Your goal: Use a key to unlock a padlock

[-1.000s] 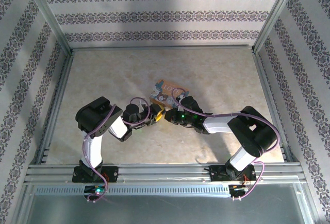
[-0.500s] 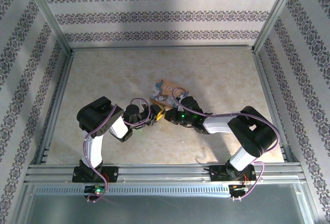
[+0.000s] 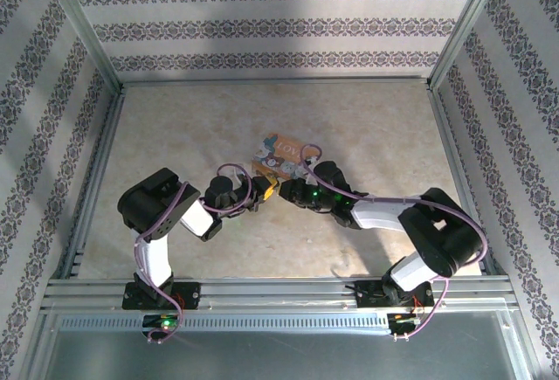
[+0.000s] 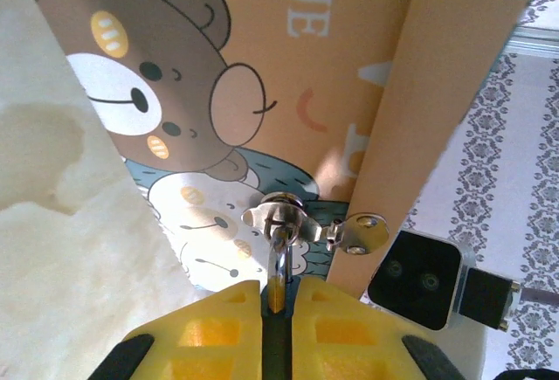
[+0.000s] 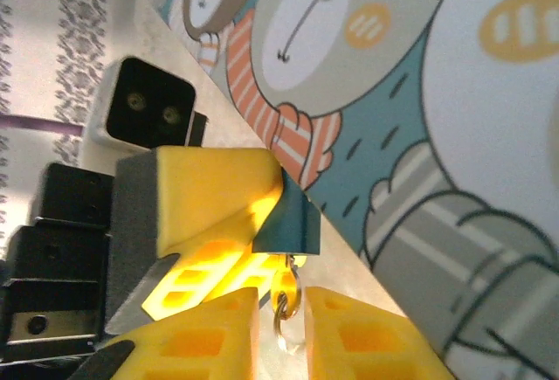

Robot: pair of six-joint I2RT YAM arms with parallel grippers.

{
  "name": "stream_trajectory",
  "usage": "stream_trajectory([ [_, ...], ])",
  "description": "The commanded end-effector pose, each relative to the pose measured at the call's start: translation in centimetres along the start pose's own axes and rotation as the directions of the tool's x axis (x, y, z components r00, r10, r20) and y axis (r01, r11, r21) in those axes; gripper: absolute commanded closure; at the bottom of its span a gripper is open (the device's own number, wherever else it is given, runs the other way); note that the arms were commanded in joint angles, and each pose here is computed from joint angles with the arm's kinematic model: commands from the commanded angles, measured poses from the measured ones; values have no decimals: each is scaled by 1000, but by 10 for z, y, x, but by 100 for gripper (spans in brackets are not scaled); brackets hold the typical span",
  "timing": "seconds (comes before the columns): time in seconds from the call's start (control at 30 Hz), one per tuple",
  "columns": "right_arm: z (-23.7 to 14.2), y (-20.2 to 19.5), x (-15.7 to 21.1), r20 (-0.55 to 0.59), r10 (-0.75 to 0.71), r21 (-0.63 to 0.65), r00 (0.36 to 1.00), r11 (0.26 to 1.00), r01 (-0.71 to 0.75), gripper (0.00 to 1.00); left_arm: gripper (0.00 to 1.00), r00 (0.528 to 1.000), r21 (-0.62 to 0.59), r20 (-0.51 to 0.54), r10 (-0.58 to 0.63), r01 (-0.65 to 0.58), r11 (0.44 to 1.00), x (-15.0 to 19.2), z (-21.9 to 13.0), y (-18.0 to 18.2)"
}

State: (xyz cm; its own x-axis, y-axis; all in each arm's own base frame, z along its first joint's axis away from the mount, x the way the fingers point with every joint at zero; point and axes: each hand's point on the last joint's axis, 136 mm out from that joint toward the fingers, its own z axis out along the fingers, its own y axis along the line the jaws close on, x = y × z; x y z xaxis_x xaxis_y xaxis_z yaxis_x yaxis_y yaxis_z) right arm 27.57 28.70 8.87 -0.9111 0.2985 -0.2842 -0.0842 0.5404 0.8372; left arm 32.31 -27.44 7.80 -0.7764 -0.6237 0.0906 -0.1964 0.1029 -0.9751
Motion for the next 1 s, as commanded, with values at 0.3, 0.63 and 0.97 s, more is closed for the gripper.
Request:
stream_trajectory([
  [0.3, -75, 12, -11, 60, -393, 142, 918, 913, 382, 59, 94, 999, -46, 16, 36, -35, 998, 12, -8, -19],
  [0.63, -129, 65, -19, 143, -834, 297, 533, 550, 781, 53, 98, 999, -57, 16, 36, -35, 998, 16, -11, -35],
  [0.97, -123, 76, -3, -111, -992, 337, 65, 24, 941, 41, 100, 996, -69, 69, 57, -52, 996, 11, -21, -43],
])
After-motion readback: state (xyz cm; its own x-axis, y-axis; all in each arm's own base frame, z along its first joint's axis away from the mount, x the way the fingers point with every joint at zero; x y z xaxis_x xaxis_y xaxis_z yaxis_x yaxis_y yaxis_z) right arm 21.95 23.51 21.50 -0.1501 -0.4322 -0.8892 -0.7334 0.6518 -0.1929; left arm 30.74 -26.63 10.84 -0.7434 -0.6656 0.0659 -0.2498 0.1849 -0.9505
